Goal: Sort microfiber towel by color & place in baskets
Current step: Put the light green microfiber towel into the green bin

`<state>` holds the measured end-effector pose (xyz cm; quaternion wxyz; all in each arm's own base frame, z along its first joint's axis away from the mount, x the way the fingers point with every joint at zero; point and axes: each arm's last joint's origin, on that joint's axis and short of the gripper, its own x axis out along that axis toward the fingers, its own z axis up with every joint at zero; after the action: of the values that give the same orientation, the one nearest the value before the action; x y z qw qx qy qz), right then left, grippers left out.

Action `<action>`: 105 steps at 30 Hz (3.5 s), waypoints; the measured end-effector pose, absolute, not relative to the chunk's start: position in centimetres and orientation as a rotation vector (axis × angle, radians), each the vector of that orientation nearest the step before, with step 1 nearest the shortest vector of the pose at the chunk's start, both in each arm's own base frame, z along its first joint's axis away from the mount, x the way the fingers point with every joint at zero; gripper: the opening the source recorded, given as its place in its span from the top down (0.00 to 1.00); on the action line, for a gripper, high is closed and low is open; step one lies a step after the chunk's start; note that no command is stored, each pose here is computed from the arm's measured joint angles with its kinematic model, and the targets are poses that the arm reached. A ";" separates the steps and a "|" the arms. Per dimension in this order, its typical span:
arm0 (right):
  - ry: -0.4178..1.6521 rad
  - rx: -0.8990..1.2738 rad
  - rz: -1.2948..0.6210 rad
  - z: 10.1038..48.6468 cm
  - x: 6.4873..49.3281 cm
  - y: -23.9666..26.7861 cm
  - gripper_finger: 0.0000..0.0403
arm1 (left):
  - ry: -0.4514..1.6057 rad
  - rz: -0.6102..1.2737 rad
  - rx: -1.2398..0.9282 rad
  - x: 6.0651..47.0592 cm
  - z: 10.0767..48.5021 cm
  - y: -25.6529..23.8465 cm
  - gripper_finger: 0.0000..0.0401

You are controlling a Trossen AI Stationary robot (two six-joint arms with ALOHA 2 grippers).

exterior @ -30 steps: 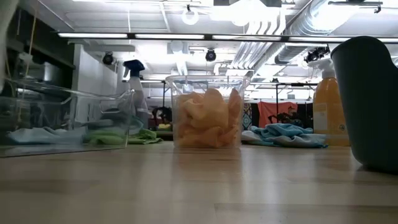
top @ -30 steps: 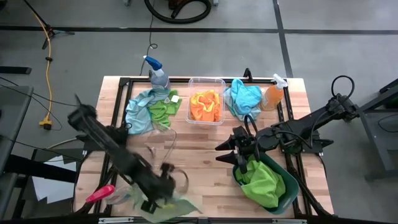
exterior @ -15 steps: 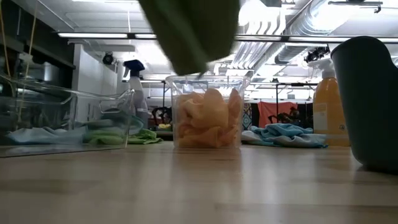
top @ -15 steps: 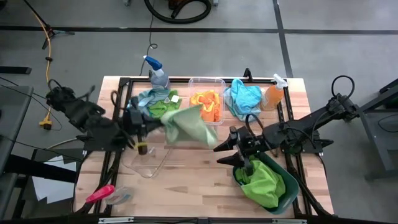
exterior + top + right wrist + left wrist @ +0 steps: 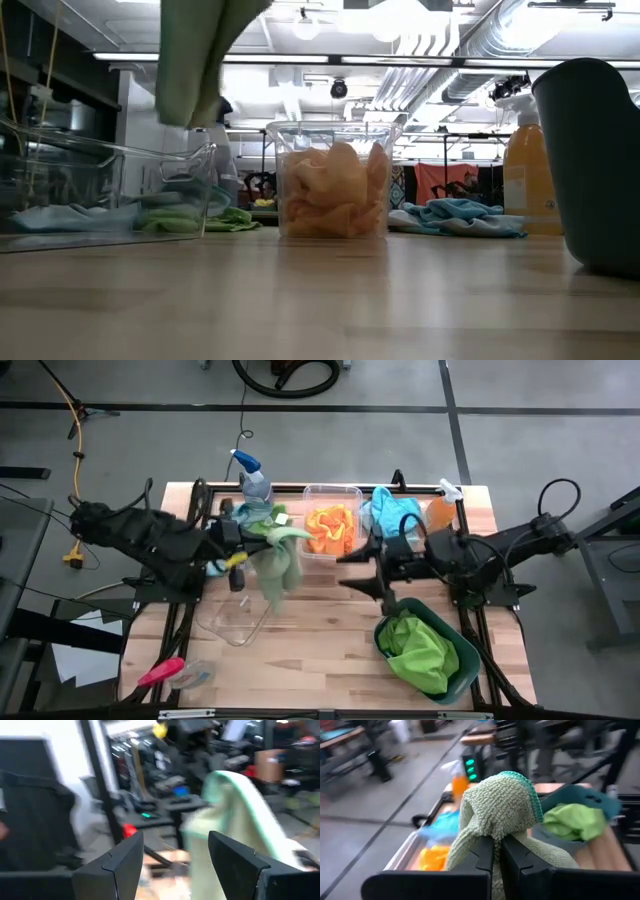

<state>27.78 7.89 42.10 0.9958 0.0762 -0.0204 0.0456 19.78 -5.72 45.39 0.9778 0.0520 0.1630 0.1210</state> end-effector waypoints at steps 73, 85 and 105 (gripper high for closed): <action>0.072 0.066 -0.047 41.9 34.5 4.6 0.99 | -0.157 -0.001 0.039 25.7 41.5 -1.2 0.92; 0.263 0.018 -0.085 44.9 28.9 3.9 1.00 | 0.025 0.091 0.027 21.3 41.6 -0.8 0.66; 0.568 0.396 0.074 45.7 16.5 9.9 1.00 | 0.243 0.347 -0.092 16.0 40.3 0.1 0.61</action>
<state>16.46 9.88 45.72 0.9400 0.1941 0.2783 0.0361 16.03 0.12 40.34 0.9766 -0.0456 0.1204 0.1723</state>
